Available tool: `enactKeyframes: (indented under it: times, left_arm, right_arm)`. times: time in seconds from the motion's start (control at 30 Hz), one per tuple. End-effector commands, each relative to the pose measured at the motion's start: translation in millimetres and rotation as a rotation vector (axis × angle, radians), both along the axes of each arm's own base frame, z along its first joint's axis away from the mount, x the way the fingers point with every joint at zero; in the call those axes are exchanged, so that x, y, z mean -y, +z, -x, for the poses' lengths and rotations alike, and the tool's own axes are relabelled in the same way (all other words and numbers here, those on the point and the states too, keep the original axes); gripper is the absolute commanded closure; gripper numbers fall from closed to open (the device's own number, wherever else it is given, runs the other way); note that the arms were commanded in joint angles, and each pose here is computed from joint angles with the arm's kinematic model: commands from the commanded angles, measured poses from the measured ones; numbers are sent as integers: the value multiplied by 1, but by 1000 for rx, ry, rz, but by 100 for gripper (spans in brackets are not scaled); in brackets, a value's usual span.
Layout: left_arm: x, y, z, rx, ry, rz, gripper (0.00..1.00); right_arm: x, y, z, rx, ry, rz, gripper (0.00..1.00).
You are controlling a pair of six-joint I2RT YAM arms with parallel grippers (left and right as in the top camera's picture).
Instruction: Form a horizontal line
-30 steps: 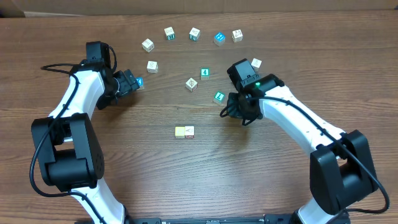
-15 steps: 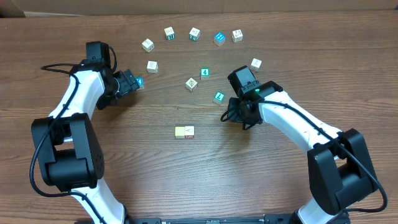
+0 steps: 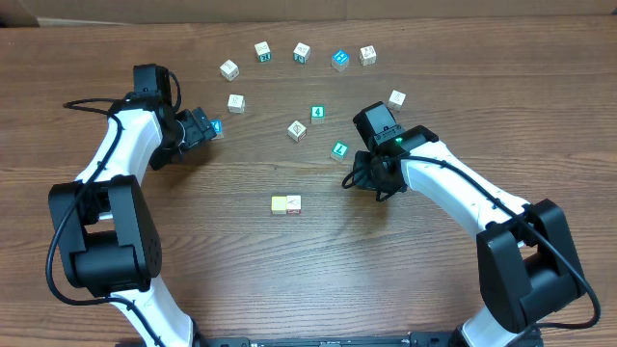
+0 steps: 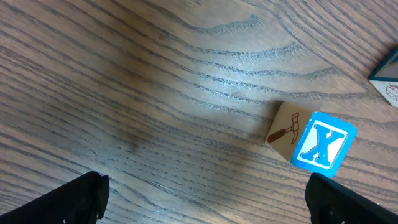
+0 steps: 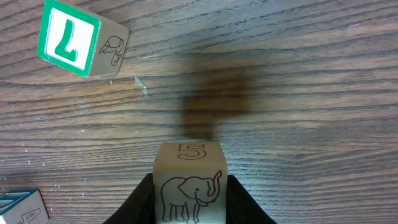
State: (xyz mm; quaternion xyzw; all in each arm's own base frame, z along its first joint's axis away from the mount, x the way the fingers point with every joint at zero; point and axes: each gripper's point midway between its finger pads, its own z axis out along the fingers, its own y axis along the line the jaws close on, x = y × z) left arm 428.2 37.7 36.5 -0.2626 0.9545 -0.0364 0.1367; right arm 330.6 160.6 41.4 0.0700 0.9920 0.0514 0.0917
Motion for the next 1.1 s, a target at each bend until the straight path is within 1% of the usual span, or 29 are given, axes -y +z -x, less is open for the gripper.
enactKeyframes:
  times: [0.0,0.17,0.4,0.53,0.73,0.87,1.07]
  left_arm:
    - [1,1,-5,8,-6,-8,1]
    - [1,1,-5,8,-6,-8,0]
    - [1,1,-5,8,-6,-8,0]
    - [1,1,-5,8,-6,-8,0]
    - [1,1,-5,8,-6,-8,0]
    - [1,1,-5,7,-6,-8,0]
    - [1,1,-5,8,-6,-8,0]
  right_arm:
    - [-1,0,2,0,-2,-4,75]
    - [-10,1,3,12,20,-6,75]
    - [-34,5,1,68,67,-21,75]
    - [-48,5,6,79,71,-29,75]
    - [-75,11,9,177,144,16,75]
    - [-81,14,6,220,156,33,75]
    - [-80,13,7,215,156,35,75]
